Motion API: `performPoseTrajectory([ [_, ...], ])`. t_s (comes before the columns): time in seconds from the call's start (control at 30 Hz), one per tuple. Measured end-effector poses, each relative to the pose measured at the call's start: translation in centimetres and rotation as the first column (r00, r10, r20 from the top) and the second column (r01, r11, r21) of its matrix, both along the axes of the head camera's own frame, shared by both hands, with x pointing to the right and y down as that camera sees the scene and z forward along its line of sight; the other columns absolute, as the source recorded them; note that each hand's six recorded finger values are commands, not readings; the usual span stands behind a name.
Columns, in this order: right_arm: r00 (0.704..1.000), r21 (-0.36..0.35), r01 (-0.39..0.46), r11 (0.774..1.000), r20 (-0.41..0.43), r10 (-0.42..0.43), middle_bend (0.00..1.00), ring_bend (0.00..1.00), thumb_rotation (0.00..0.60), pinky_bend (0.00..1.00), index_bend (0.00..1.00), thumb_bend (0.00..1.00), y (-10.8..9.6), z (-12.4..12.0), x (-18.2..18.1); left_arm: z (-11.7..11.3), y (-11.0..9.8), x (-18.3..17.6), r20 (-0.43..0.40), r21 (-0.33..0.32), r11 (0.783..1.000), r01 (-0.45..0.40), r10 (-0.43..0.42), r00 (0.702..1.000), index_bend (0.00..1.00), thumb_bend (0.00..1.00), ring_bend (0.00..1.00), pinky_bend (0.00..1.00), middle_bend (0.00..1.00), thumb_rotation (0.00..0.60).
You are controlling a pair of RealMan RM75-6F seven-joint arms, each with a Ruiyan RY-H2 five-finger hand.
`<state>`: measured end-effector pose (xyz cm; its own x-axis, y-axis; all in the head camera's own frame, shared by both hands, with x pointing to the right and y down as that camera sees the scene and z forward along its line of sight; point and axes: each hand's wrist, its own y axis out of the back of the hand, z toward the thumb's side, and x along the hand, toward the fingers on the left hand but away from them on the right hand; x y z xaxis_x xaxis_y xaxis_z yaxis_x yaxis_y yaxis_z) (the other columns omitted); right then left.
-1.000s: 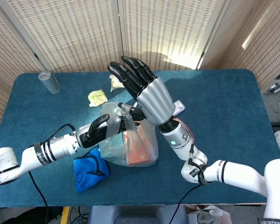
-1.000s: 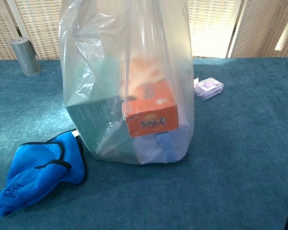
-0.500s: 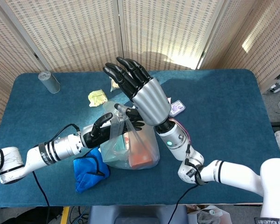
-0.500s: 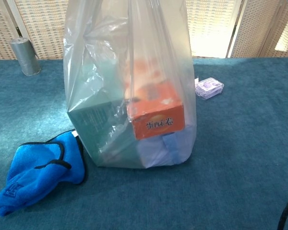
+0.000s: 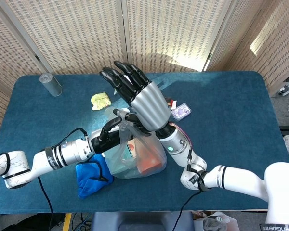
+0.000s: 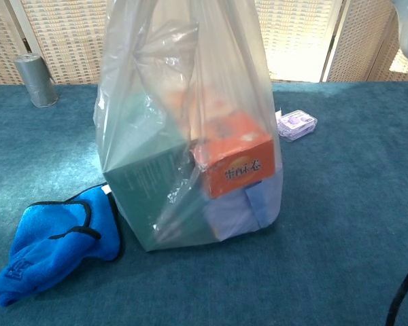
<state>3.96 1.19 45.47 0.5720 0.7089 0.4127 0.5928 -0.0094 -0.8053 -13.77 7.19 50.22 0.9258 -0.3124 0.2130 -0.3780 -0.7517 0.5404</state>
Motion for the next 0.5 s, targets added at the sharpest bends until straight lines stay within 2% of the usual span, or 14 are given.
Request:
performPoseTrajectory([
  [0.5,1.0,-0.004,0.015,1.0,0.003,-0.015,0.17,0.09,0.6,0.19,0.0,0.01,0.71,0.01,-0.65,0.2,-0.4,0.48,0.007,0.02,0.999,0.031,-0.031,1.0,0.0,0.16,0.0,0.0,0.0,0.0],
])
